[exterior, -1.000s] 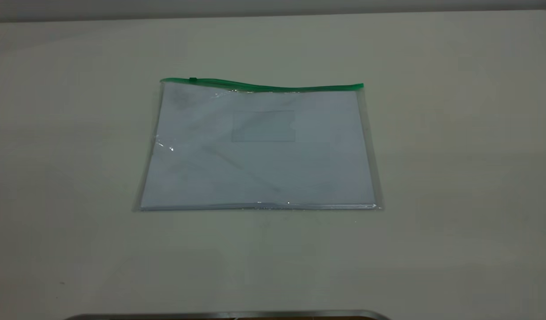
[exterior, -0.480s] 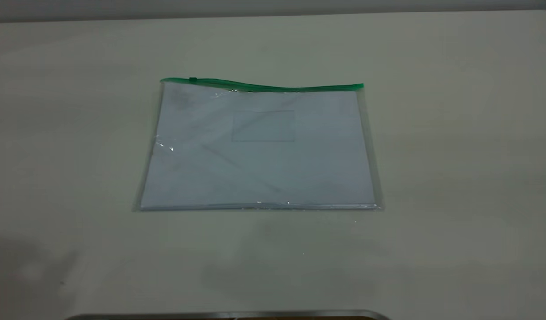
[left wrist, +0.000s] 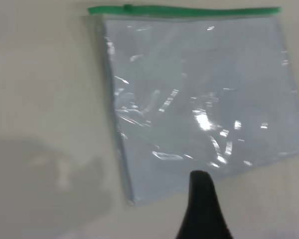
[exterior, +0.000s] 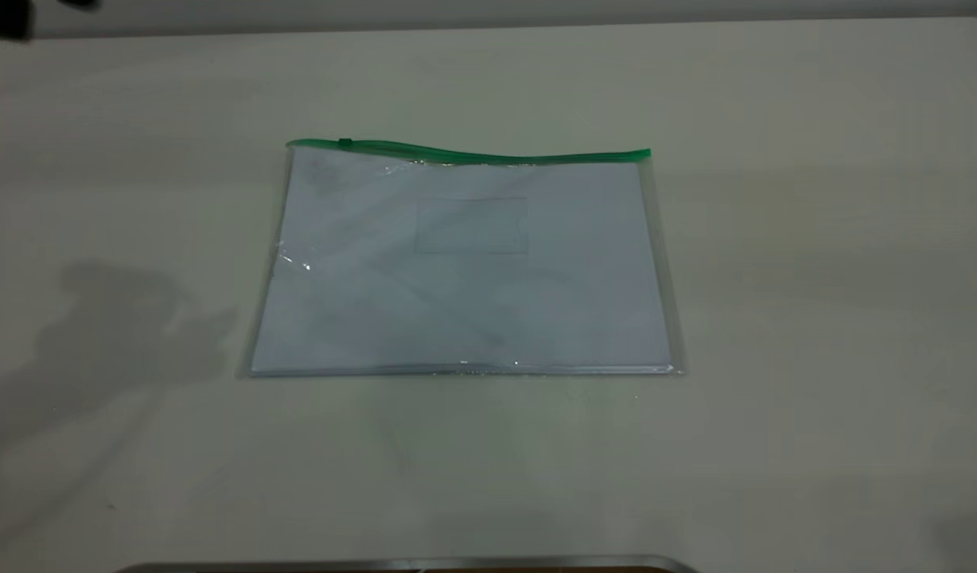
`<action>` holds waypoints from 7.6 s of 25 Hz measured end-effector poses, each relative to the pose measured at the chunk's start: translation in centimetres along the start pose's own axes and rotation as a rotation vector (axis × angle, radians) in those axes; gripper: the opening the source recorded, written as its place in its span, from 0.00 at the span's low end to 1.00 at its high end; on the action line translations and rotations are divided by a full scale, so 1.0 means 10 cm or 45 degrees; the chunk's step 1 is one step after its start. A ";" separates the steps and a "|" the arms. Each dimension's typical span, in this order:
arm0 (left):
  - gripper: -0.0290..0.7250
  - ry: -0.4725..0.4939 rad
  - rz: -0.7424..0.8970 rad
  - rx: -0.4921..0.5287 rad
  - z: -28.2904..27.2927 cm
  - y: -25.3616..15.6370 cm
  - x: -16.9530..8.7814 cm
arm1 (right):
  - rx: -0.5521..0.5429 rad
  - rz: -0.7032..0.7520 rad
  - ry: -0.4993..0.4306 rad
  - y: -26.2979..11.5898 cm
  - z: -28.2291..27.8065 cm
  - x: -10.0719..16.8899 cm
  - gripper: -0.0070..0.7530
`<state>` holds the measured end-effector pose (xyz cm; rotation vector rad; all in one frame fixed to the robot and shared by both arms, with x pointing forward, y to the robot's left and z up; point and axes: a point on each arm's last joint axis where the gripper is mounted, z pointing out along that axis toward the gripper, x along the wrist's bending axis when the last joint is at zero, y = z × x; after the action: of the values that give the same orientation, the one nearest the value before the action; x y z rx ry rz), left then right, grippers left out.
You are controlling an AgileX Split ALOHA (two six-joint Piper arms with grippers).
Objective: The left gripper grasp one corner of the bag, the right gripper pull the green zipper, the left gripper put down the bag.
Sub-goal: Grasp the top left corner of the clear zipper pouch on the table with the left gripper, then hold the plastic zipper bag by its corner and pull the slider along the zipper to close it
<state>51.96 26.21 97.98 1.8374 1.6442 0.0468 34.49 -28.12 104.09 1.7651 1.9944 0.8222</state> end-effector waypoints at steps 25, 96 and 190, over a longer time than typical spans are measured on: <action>0.82 -0.287 0.071 0.299 1.94 0.58 1.21 | -0.060 -0.025 -0.029 0.11 0.09 -0.04 0.74; 0.11 -0.946 1.979 0.299 2.56 0.91 -0.87 | 0.007 -0.745 0.754 1.20 3.01 0.54 0.74; 0.11 -0.901 1.826 0.086 2.70 0.94 -1.03 | 0.098 -0.658 0.578 1.13 3.44 0.46 0.08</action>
<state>70.00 5.14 85.58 2.3043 -0.3000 -0.0416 63.44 -16.46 85.27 1.0599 2.6364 1.0316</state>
